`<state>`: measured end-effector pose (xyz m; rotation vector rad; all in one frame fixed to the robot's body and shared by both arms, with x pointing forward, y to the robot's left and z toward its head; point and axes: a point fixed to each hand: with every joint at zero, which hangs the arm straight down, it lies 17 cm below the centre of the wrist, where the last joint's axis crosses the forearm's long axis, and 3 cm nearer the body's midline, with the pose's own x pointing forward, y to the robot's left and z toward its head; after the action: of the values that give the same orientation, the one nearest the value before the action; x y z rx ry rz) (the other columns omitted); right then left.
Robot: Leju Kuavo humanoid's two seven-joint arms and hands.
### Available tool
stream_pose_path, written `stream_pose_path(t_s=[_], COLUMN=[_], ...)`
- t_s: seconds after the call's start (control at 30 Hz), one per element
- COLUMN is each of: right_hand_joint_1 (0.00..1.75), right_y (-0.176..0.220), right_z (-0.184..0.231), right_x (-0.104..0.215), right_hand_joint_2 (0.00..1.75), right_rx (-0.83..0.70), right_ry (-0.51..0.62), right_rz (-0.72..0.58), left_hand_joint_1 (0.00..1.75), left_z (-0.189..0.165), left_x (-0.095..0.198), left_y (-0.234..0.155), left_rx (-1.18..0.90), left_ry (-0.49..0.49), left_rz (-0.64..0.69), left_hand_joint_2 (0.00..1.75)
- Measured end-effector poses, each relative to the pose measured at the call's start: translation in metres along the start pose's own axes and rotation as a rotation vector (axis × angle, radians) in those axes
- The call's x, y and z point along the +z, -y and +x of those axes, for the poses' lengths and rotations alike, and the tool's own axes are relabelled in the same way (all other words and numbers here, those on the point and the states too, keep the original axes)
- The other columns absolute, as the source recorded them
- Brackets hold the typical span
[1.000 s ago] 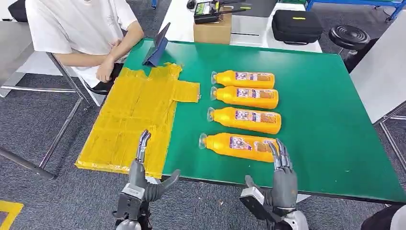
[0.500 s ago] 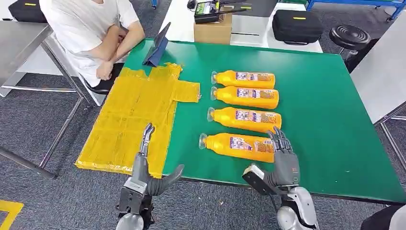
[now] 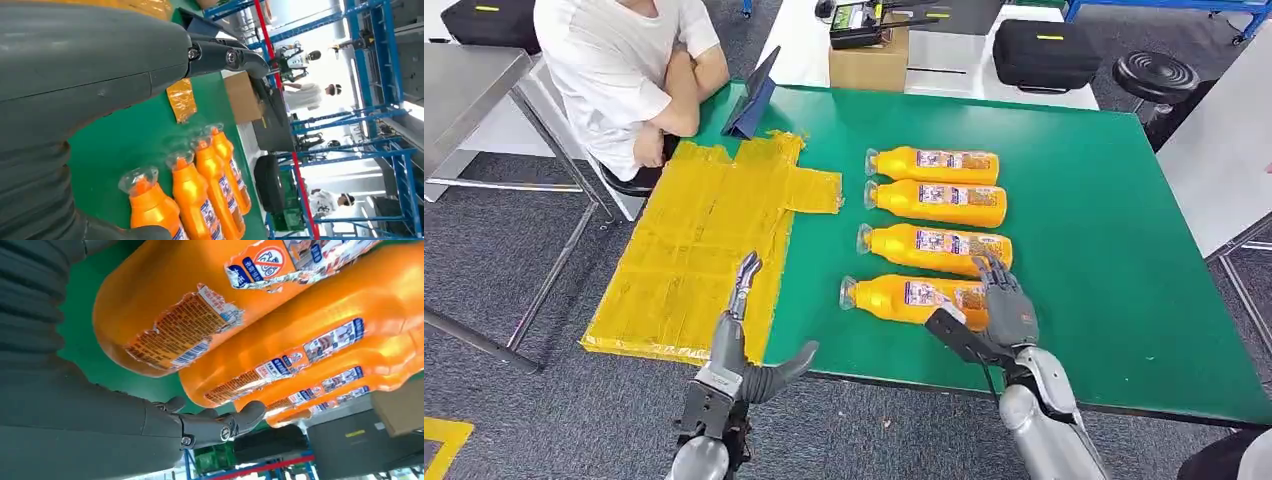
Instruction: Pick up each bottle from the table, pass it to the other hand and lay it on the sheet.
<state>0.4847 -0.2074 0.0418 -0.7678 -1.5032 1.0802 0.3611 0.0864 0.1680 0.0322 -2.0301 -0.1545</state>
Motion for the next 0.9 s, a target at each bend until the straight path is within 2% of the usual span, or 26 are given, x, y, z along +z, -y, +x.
stream_pose_path(t_s=[0.37, 0.4, 0.47, 0.5, 0.53, 0.9], right_hand_joint_1=[0.00, 0.38, 0.38, 1.48, 1.73, 1.75], right_y=[-0.017, -0.021, -0.030, -0.034, -0.037, -0.038], right_z=[-0.010, -0.011, -0.012, -0.012, -0.013, -0.019], right_x=[-0.011, -0.011, -0.013, -0.014, -0.015, -0.026], right_hand_joint_2=[1.75, 1.75, 1.75, 1.75, 1.75, 1.75], right_rx=[0.049, 0.051, 0.053, 0.053, 0.055, 0.020], right_ry=[-0.031, -0.038, -0.046, -0.046, -0.047, -0.036], right_rz=[0.102, 0.127, 0.191, 0.224, 0.256, 0.339], left_hand_joint_1=[0.00, 0.00, 0.00, 0.00, 0.00, 0.00], left_z=[-0.003, -0.004, -0.005, -0.005, -0.005, -0.006], left_x=[-0.001, 0.000, 0.000, -0.001, -0.001, -0.008], left_y=[0.005, 0.006, 0.008, 0.008, 0.008, 0.013], left_rx=[0.002, 0.004, 0.010, 0.012, 0.014, 0.018], left_ry=[-0.008, -0.011, -0.017, -0.018, -0.019, -0.011], left_rz=[-0.024, -0.029, -0.037, -0.038, -0.039, -0.059], left_hand_joint_2=[1.75, 1.75, 1.75, 1.75, 1.75, 1.75])
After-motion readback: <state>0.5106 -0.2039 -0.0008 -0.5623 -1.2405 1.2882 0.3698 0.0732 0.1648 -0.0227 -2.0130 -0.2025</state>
